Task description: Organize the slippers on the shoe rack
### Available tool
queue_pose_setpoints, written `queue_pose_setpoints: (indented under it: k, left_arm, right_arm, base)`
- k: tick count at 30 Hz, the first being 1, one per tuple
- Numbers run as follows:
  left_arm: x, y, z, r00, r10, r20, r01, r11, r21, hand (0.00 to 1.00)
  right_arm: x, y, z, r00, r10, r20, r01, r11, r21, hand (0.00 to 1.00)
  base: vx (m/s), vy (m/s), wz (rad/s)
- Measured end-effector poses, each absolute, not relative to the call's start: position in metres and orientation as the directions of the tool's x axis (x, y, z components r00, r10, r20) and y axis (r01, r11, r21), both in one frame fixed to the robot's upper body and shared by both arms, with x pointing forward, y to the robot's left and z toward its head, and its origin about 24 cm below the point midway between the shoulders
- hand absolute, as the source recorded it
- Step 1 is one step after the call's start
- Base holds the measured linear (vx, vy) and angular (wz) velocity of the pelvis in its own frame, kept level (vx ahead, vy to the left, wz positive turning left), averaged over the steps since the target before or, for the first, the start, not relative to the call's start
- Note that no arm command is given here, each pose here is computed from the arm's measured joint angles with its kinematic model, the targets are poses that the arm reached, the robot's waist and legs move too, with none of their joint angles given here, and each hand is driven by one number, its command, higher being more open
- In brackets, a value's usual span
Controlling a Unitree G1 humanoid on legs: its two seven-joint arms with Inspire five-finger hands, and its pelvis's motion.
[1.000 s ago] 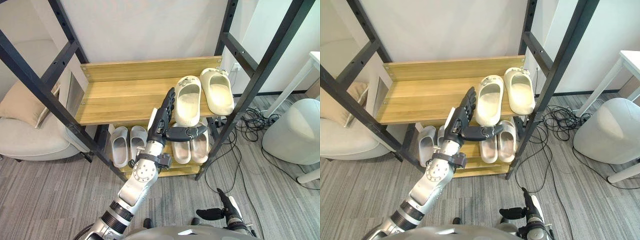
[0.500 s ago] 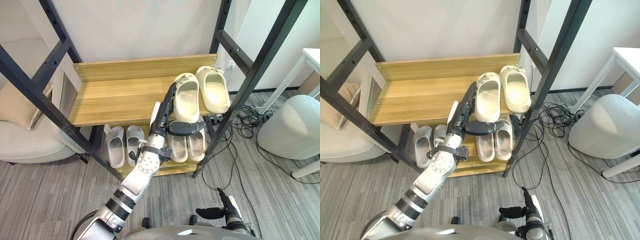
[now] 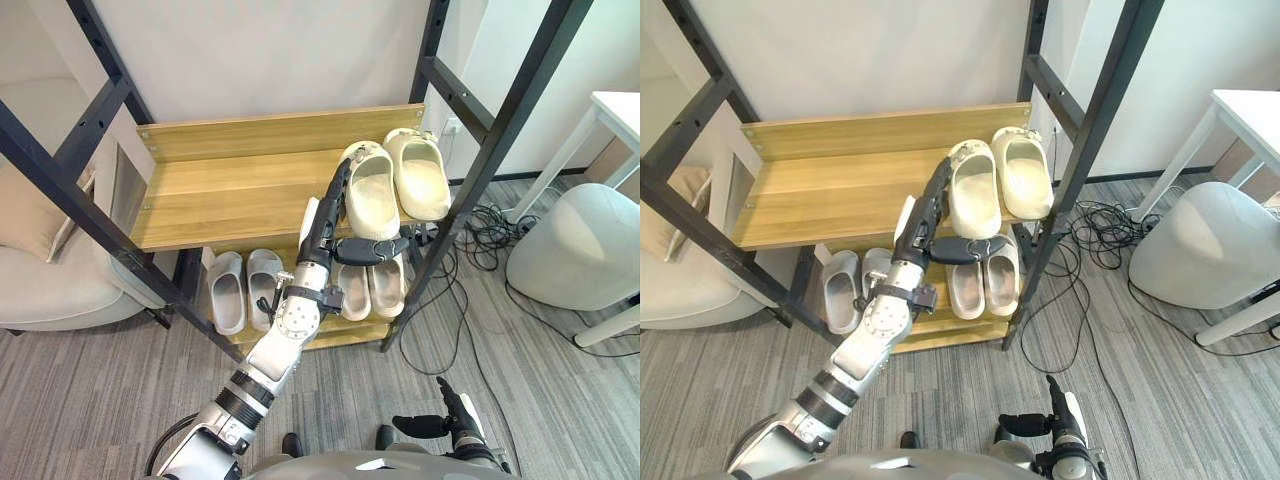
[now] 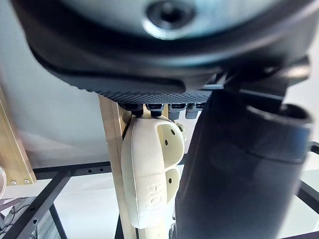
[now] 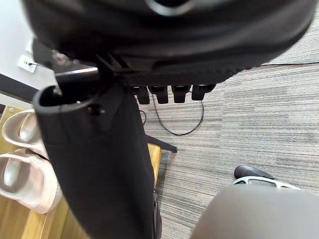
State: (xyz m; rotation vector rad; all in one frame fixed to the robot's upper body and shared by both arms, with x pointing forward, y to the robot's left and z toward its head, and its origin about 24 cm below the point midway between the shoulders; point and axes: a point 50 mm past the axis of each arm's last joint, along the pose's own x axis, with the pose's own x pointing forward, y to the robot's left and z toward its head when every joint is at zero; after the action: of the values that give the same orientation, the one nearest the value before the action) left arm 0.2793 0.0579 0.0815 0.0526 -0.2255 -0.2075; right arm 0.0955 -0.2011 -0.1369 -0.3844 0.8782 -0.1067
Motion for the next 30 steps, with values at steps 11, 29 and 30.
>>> queue_pose_setpoints:
  k: [11, 29, 30]
  left_arm:
    - [0.2827, 0.0569, 0.0825, 0.956, -0.192, 0.221, 0.178, 0.981, 0.082, 1.0]
    - [0.2872, 0.065, 0.0821, 0.967, -0.156, 0.201, 0.141, 0.986, 0.087, 1.0]
    - [0.2874, 0.0655, 0.0821, 0.967, -0.155, 0.201, 0.14, 0.986, 0.086, 1.0]
  right_arm:
    - [0.0927, -0.2009, -0.1378, 0.628, -0.26, -0.734, -0.042, 0.93, -0.365, 1.0]
    - [0.088, -0.2012, -0.1405, 0.607, -0.261, -0.751, -0.05, 0.93, -0.364, 1.0]
    - [0.0878, -0.2012, -0.1405, 0.606, -0.261, -0.752, -0.05, 0.93, -0.364, 1.0]
  base:
    - [0.0, 0.0, 0.0]
    - [0.0, 0.0, 0.0]
    - [0.0, 0.0, 0.0]
